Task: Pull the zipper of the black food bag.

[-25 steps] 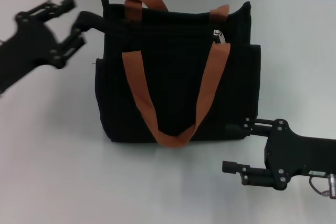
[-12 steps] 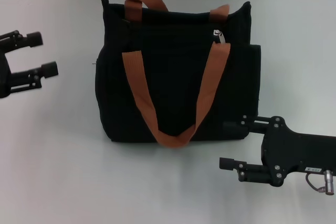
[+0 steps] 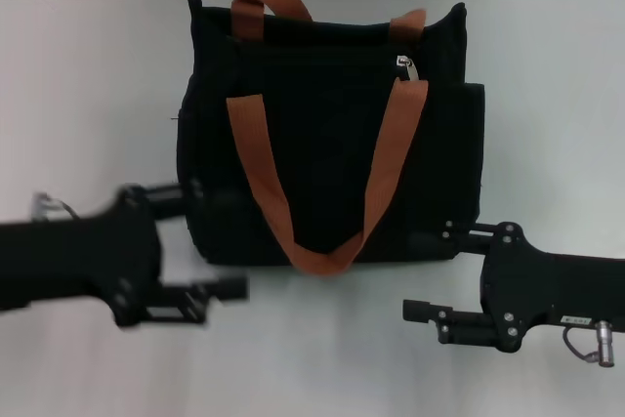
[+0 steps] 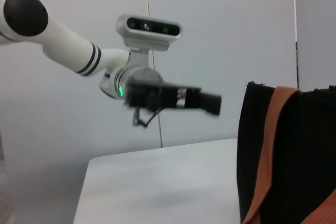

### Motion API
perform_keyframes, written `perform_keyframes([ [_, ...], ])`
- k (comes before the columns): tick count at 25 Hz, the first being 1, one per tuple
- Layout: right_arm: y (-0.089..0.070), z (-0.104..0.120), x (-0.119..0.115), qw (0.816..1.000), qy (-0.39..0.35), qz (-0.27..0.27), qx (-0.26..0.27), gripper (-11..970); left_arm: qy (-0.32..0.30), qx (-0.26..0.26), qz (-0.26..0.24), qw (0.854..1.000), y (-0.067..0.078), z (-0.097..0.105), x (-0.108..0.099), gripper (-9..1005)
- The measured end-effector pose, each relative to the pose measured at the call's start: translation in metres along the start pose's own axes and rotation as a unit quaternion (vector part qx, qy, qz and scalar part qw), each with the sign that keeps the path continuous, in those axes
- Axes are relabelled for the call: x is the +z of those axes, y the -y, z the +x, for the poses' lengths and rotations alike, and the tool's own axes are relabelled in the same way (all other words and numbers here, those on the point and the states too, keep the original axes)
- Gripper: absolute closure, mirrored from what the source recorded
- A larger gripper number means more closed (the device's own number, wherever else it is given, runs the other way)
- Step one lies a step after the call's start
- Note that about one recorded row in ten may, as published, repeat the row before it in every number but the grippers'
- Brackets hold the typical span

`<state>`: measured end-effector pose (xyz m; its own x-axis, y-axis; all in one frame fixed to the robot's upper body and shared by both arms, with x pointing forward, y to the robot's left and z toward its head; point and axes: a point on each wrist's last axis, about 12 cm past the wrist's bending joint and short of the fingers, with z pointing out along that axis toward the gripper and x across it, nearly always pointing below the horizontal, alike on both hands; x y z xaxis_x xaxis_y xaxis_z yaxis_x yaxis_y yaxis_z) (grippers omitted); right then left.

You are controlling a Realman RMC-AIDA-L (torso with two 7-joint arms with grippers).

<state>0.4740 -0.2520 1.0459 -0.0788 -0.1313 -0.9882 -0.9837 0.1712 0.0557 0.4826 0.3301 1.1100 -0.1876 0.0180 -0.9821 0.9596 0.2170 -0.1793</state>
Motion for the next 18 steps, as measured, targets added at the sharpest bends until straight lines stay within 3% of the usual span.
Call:
perform_keyframes([
  [2, -0.001, 0.002, 0.001, 1.000, -0.005, -0.004, 0.003, 283, -0.014, 0.012, 0.057, 0.998, 0.018, 0.030, 0.040, 198],
  [3, -0.001, 0.003, 0.002, 1.000, -0.010, -0.007, 0.004, 283, -0.025, 0.016, 0.053, 0.998, 0.020, 0.041, 0.048, 198],
  [9, -0.005, 0.012, 0.005, 0.999, -0.034, -0.012, 0.010, 283, -0.068, 0.017, 0.032, 0.997, 0.019, 0.065, 0.059, 198],
  [18, -0.007, 0.015, 0.006, 0.999, -0.038, -0.012, 0.011, 282, -0.067, 0.023, 0.031, 0.997, 0.020, 0.066, 0.058, 198],
])
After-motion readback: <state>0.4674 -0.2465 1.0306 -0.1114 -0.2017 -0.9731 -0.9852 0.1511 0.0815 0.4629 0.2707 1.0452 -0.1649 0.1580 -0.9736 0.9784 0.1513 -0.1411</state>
